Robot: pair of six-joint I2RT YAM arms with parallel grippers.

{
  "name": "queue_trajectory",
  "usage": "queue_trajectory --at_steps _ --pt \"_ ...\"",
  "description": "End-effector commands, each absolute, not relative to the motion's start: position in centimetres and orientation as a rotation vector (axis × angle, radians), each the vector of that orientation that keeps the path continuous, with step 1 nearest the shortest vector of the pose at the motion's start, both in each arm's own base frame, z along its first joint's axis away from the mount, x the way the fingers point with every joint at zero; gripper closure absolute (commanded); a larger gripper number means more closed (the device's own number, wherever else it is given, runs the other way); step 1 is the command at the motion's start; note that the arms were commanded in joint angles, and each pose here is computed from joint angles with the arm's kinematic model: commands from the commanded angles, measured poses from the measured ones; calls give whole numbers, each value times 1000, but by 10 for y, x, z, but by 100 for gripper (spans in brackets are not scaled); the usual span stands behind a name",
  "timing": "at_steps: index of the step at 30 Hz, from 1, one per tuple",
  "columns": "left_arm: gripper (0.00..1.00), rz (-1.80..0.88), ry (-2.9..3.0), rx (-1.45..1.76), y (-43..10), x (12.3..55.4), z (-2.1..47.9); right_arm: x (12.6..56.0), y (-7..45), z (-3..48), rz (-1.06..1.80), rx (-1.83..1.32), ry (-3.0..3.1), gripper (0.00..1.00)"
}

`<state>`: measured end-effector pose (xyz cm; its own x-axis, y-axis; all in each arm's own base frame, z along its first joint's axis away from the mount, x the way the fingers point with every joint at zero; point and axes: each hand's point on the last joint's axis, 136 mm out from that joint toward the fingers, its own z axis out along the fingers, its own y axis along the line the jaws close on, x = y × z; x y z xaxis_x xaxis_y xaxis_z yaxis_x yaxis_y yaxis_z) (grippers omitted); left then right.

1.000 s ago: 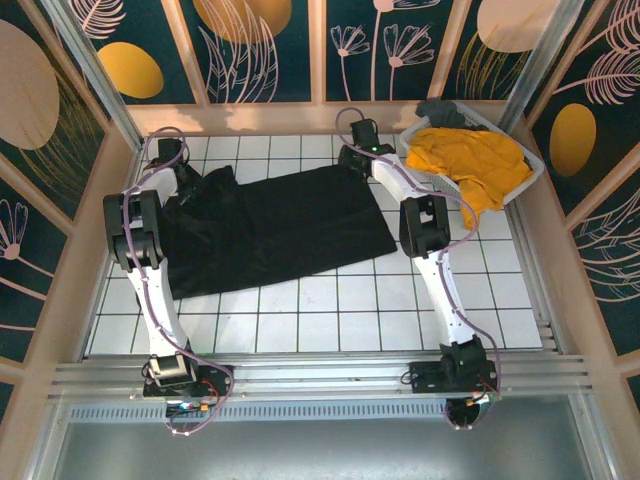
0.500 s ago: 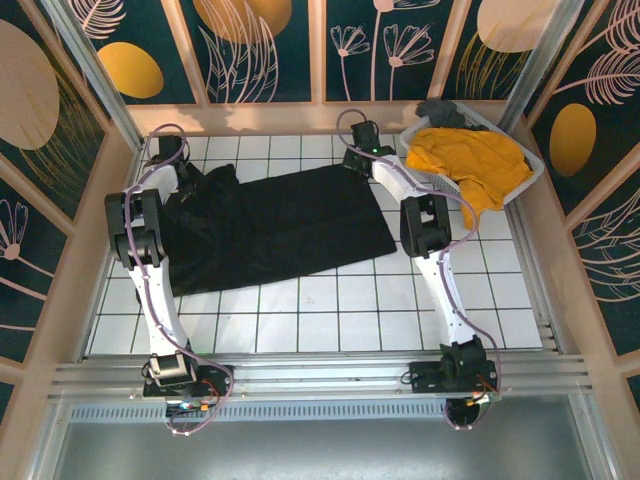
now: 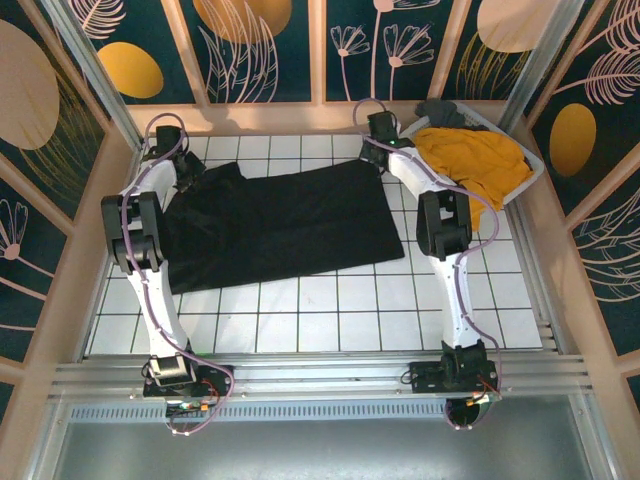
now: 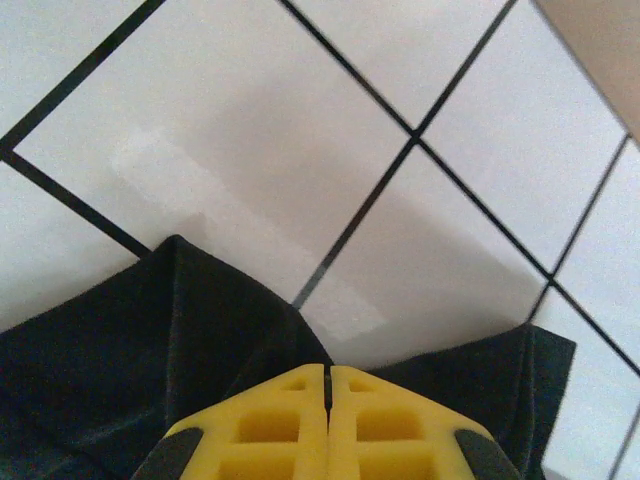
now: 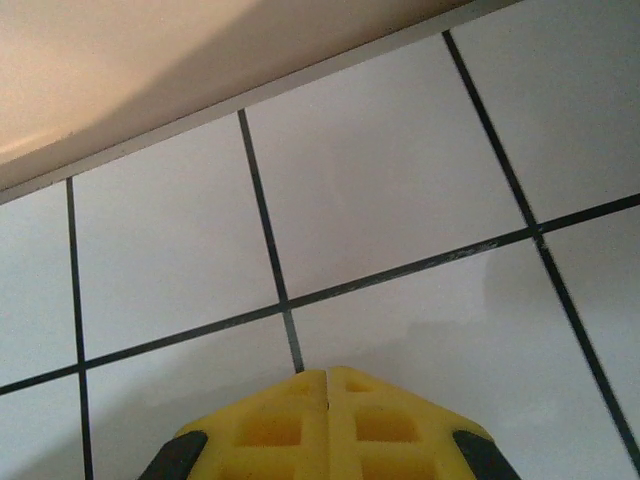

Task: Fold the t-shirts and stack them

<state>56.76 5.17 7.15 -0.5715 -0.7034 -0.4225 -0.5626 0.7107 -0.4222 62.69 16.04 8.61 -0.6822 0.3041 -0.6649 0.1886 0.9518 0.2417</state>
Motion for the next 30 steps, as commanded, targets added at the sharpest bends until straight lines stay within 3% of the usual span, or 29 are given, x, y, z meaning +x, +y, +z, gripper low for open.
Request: queue_trajectory --at_steps 1,13,26,30 --pt "100 -358 2271 -890 48 579 110 622 155 93 241 353 2359 100" --pt "100 -391 2244 -803 28 555 151 609 157 107 277 307 2361 100" --pt "100 -296 2175 -1013 37 407 176 535 125 114 238 395 2338 100" --pt "100 -256 2174 -1096 41 363 164 506 112 106 196 417 2357 100"
